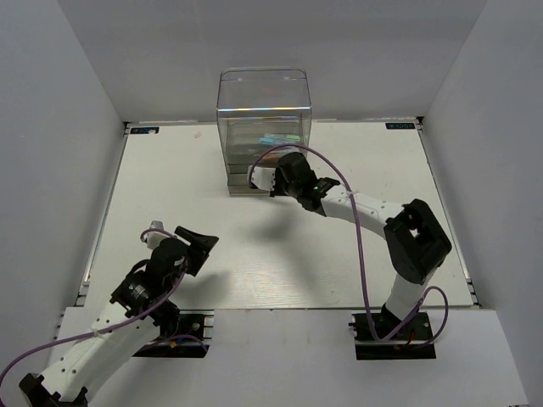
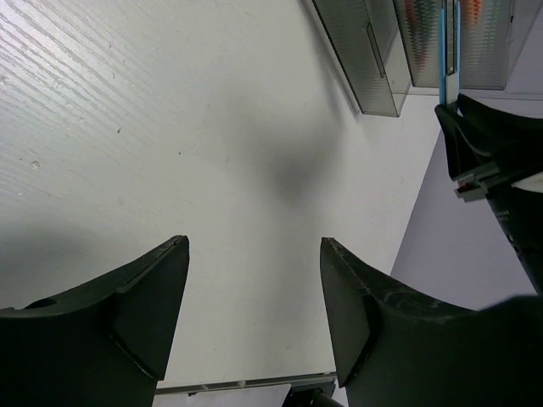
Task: Sort the stationery into containers
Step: Place the pen in the drawer.
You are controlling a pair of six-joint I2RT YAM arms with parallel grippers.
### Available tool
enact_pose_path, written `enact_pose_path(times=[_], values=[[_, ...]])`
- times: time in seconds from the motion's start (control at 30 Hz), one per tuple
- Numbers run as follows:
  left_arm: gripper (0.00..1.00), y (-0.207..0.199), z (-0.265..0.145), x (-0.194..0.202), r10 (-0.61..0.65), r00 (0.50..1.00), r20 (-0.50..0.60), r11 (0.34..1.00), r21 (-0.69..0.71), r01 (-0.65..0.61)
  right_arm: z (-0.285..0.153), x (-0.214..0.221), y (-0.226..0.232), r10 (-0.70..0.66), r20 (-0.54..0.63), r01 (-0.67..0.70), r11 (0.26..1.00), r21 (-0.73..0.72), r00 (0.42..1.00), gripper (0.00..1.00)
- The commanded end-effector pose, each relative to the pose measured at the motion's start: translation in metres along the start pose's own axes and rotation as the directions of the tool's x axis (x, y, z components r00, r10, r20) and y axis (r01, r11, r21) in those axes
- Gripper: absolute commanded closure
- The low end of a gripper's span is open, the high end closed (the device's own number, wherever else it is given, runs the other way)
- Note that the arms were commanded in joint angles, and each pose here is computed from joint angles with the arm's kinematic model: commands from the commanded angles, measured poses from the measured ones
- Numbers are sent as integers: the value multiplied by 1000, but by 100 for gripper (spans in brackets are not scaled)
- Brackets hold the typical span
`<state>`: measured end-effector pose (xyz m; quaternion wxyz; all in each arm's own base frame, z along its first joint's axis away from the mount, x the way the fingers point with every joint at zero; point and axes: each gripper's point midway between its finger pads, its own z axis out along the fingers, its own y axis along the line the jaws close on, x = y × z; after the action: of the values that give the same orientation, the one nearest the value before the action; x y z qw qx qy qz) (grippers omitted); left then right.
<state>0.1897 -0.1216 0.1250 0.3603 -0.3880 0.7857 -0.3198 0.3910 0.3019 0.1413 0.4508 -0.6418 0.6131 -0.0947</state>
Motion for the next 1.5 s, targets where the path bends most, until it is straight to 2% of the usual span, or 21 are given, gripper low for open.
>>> enact_pose_path(times=[0.0, 0.07, 0.2, 0.27, 0.57, 0.8, 0.9, 0.93, 0.97, 1.07, 1.2, 1.23, 1.3, 1.4, 1.47], values=[[27, -2, -1, 0, -5, 1000, 1, 1000, 18, 5, 7, -17, -37, -183, 47, 180, 981, 72, 982, 100], [27, -2, -1, -2, -5, 1000, 10, 1000, 17, 5, 13, -14, -35, -276, 45, 273, 960, 55, 960, 100], [27, -1, -2, -2, -6, 1000, 11, 1000, 18, 6, 22, -18, -29, -342, 102, 342, 940, 16, 934, 100], [27, -1, -2, -2, -6, 1000, 11, 1000, 18, 6, 27, -15, -20, -354, 110, 362, 930, -57, 929, 100], [27, 0, 0, -1, -6, 1000, 11, 1000, 18, 6, 50, -7, -28, -319, 56, 323, 942, -92, 946, 96], [27, -1, 2, -1, -6, 1000, 11, 1000, 18, 6, 62, 6, -14, -300, 14, 299, 942, -150, 954, 93], [27, -1, 2, -1, -6, 1000, 11, 1000, 18, 6, 66, 10, -12, -279, -6, 274, 947, -166, 960, 83], [27, -4, 2, -1, -9, 1000, 12, 1000, 27, 8, 68, 10, -10, -277, -10, 272, 947, -168, 961, 78], [27, -4, 2, -1, -9, 1000, 12, 1000, 27, 8, 68, 11, -11, -270, -12, 264, 951, -163, 963, 68], [27, -2, 3, -1, -6, 1000, 11, 1000, 18, 6, 66, 11, -10, -262, -15, 256, 952, -167, 965, 55], [27, -3, 4, -1, -6, 1000, 11, 1000, 20, 6, 62, 6, -14, -244, -1, 241, 958, -154, 970, 53], [27, -2, 5, 0, -3, 1000, 9, 1000, 11, 3, 61, 5, -17, -240, 2, 237, 960, -149, 971, 53], [27, -2, 5, 0, -3, 1000, 9, 1000, 11, 3, 55, -2, -21, -221, 24, 222, 965, -138, 975, 68], [27, -4, 5, 0, -6, 1000, 11, 1000, 20, 6, 48, -14, -23, -203, 73, 211, 967, -142, 976, 100], [27, -4, 5, 0, -6, 1000, 11, 1000, 20, 6, 42, -16, -24, -198, 88, 210, 967, -147, 976, 100]])
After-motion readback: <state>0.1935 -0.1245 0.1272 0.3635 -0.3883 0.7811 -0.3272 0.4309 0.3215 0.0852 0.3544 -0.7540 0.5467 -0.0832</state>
